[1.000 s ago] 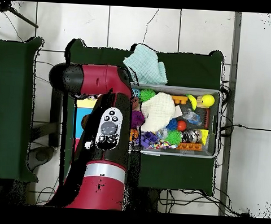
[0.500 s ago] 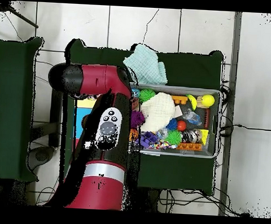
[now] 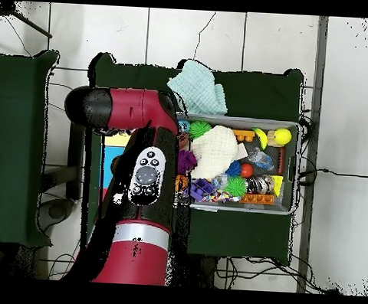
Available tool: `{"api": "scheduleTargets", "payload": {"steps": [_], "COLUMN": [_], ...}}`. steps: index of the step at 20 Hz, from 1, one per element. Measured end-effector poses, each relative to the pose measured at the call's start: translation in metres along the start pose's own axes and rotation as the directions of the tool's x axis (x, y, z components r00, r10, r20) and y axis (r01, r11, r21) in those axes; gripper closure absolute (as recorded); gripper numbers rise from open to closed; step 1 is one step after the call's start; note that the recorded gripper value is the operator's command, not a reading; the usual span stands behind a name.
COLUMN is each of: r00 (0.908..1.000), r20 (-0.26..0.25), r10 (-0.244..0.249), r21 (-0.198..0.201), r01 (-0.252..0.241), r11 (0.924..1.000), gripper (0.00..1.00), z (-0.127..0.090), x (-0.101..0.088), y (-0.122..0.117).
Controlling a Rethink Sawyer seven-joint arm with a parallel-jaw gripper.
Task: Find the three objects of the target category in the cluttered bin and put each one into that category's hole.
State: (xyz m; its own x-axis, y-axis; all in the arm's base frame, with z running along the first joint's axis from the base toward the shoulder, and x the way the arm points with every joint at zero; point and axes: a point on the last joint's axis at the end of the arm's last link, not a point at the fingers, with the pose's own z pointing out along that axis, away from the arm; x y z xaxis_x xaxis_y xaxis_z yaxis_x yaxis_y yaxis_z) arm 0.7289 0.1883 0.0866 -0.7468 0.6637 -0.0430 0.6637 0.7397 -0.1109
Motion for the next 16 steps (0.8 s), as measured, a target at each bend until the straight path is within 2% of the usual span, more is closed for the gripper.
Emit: {"api": "scheduleTargets", "payload": {"steps": [5,11,16], "r00": [1.0000,0.9996,0.9992], "r20": [-0.006,-0.027,-0.040], "r10": [0.003,0.009,0.002], "r21": [0.001,0.010,0.021], "r01": [-0.003,-0.009,-0.001], "r11": [1.0000,0.9999,0.9998], "gripper": [1.00,1.00,1.00], "z": [-0.005,-0.014,-0.010], "x": [0.004,0.017,0.028], "y": [-0.004,-0.014,-0.016]}}
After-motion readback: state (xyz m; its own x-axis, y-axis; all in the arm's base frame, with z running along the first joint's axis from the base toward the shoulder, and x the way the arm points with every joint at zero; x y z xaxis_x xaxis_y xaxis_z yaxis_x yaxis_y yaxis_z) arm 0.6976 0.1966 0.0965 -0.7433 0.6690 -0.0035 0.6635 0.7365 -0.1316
